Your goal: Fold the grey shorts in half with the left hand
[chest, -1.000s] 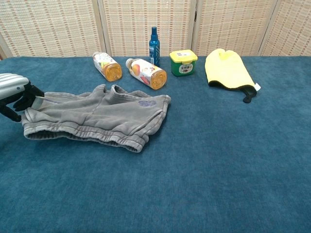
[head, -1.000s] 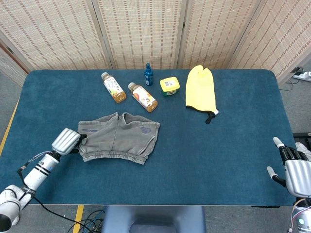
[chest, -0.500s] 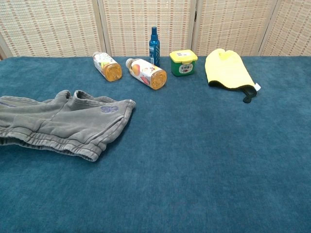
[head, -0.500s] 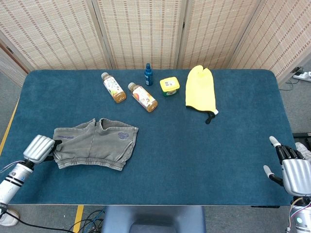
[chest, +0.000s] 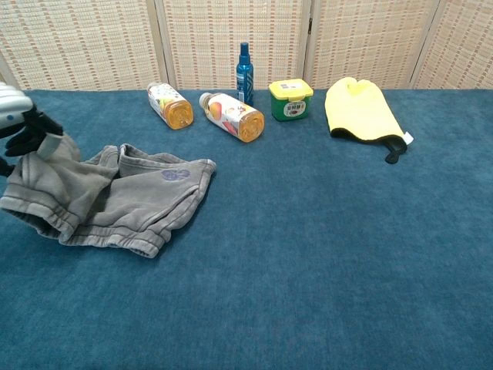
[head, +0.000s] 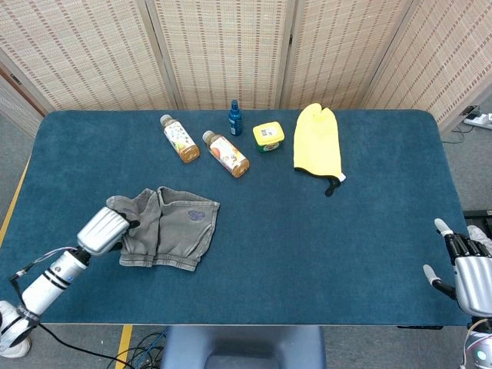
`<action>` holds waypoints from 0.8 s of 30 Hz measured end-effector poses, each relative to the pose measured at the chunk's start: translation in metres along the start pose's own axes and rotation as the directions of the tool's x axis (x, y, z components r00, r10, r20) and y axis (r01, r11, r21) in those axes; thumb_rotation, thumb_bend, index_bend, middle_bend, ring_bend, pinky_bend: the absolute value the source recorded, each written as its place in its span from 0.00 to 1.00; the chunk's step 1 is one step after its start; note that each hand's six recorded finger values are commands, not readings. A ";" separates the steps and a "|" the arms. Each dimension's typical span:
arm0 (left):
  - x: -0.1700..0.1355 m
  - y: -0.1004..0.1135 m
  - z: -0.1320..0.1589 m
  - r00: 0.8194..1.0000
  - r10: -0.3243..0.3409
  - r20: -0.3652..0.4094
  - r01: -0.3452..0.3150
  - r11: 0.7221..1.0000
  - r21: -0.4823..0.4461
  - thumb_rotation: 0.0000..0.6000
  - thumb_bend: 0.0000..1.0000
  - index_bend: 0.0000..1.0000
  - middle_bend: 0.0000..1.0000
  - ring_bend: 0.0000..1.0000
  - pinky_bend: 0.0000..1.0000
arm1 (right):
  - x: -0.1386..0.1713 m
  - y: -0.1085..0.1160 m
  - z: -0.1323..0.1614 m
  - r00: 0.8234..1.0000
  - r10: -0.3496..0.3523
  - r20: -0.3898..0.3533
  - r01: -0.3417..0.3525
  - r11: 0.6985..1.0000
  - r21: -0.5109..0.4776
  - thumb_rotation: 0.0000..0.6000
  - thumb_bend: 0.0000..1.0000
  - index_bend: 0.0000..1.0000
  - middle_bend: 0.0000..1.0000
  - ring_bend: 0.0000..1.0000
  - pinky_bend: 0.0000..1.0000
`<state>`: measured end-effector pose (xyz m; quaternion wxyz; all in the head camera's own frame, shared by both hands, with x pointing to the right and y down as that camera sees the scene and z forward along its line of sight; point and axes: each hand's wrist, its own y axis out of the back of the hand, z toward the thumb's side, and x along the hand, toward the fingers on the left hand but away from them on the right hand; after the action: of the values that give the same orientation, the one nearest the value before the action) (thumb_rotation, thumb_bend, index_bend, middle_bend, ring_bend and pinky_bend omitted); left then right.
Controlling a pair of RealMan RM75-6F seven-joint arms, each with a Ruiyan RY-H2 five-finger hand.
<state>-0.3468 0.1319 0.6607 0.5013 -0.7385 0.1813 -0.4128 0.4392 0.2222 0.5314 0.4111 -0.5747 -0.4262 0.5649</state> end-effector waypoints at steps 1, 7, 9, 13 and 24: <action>0.008 0.005 0.007 1.000 0.009 0.023 -0.009 1.000 0.009 1.00 0.47 0.70 0.86 0.75 0.82 | 0.001 0.000 0.000 1.000 0.000 0.002 0.000 1.000 0.000 1.00 0.24 0.08 0.27 0.31 0.32; 0.041 0.029 0.043 0.991 0.041 0.125 -0.046 0.998 0.035 1.00 0.46 0.69 0.86 0.75 0.82 | 0.005 0.003 -0.004 1.000 -0.005 0.018 0.005 1.000 0.005 1.00 0.24 0.08 0.27 0.31 0.32; 0.049 0.033 0.054 0.988 0.038 0.150 -0.045 0.998 0.043 1.00 0.46 0.69 0.86 0.75 0.82 | 0.006 0.003 -0.005 1.000 -0.005 0.022 0.005 1.000 0.007 1.00 0.24 0.08 0.27 0.31 0.32; 0.065 0.037 0.077 0.980 0.027 0.197 -0.042 0.996 0.075 1.00 0.47 0.69 0.86 0.75 0.82 | 0.007 0.003 -0.007 1.000 -0.003 0.030 0.003 1.000 0.010 1.00 0.24 0.08 0.27 0.31 0.32; 0.097 0.018 0.114 0.977 -0.049 0.207 0.014 0.986 0.166 1.00 0.46 0.65 0.85 0.75 0.82 | 0.013 0.005 -0.012 0.999 0.000 0.052 -0.002 1.000 0.020 1.00 0.24 0.08 0.27 0.31 0.32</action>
<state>-0.1964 0.1252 0.6687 0.5699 -0.7374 0.0809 -0.3536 0.4509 0.2329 0.5233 0.4053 -0.5559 -0.4308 0.5840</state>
